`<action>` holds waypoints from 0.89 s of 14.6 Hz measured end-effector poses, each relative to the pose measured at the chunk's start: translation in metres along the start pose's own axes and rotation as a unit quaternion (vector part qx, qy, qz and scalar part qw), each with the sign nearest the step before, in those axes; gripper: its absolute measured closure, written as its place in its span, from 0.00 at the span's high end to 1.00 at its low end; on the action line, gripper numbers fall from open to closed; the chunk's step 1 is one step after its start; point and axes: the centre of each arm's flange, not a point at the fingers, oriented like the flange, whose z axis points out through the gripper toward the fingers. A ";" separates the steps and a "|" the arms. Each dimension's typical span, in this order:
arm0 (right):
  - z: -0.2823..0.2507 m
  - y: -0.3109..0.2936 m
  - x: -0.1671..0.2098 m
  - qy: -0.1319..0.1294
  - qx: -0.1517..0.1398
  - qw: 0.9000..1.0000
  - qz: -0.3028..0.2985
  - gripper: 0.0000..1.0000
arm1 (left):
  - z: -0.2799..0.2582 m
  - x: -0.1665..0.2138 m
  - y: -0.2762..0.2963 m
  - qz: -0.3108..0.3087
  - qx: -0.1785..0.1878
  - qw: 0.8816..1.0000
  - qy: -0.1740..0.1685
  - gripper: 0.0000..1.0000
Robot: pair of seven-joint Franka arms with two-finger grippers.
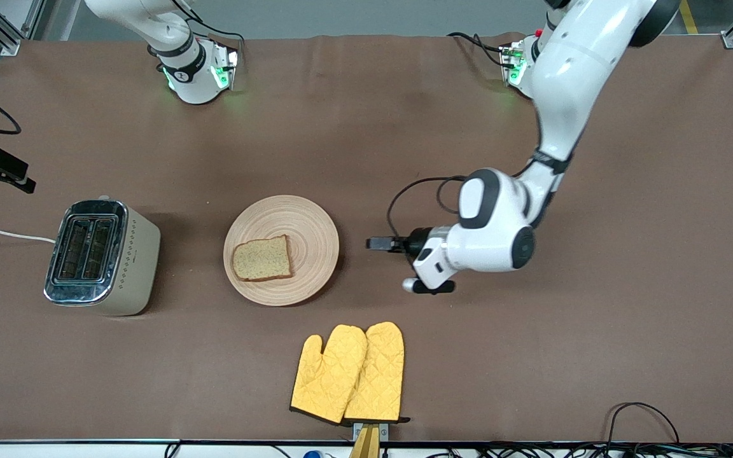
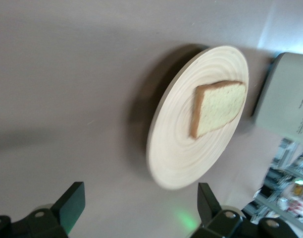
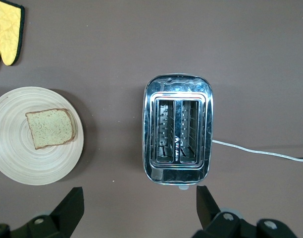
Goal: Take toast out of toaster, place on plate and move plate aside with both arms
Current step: 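Move the left gripper to the plate rim and grip it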
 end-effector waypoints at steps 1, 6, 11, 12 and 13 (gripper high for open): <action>0.003 -0.004 0.002 -0.003 -0.001 1.000 -0.003 1.00 | 0.025 0.002 -0.006 -0.005 -0.018 1.000 0.004 1.00; 0.006 -0.004 0.004 -0.005 -0.002 1.000 -0.003 1.00 | 0.098 0.004 -0.028 -0.012 -0.088 0.996 0.013 1.00; 0.007 0.003 0.003 -0.005 0.001 1.000 -0.006 1.00 | 0.133 -0.006 -0.028 0.021 -0.095 0.995 0.024 0.62; 0.007 0.006 0.003 -0.005 0.001 1.000 -0.005 1.00 | 0.137 -0.007 -0.031 0.026 -0.101 0.994 0.025 0.54; 0.007 0.008 0.003 -0.005 0.001 1.000 -0.004 1.00 | 0.140 -0.008 -0.033 0.028 -0.105 0.994 0.025 0.44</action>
